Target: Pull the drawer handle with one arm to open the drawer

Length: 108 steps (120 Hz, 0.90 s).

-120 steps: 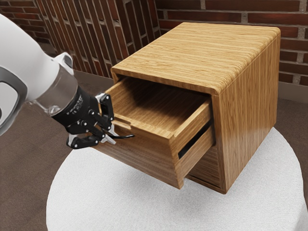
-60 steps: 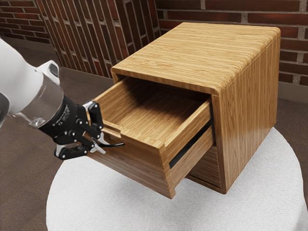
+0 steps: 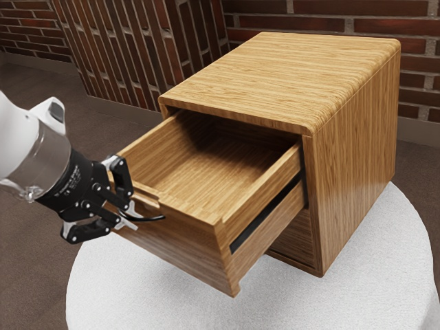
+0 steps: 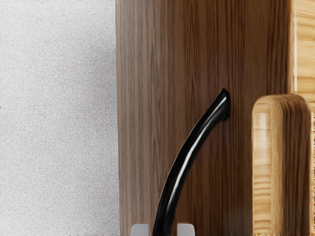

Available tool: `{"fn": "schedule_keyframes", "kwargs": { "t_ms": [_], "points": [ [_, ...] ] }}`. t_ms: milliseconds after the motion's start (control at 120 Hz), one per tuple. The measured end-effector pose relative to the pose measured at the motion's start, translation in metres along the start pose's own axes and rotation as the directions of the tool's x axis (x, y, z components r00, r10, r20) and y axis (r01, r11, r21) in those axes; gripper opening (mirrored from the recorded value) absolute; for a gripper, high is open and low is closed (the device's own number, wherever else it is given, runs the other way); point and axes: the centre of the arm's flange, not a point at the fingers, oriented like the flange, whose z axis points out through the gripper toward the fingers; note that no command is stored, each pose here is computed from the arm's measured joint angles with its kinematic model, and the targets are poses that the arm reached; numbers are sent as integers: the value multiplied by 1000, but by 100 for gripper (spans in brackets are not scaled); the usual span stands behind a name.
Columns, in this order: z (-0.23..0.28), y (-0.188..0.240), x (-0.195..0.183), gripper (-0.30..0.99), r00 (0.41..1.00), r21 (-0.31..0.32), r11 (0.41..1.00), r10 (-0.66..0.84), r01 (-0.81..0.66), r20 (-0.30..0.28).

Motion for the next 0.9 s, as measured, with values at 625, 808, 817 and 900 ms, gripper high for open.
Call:
{"fn": "schedule_keyframes", "kwargs": {
  "t_ms": [625, 808, 817, 900],
  "points": [
    [-21, -12, -6, 9, 1000, -28, 1000, 5, -5, -6],
    [-58, 35, -10, 33, 1000, -2, 1000, 16, -16, 12],
    [-59, 39, -10, 35, 1000, 4, 1000, 17, -17, 13],
    [-55, 94, 1, 45, 999, 81, 997, 8, -11, 31]
  ]
}}
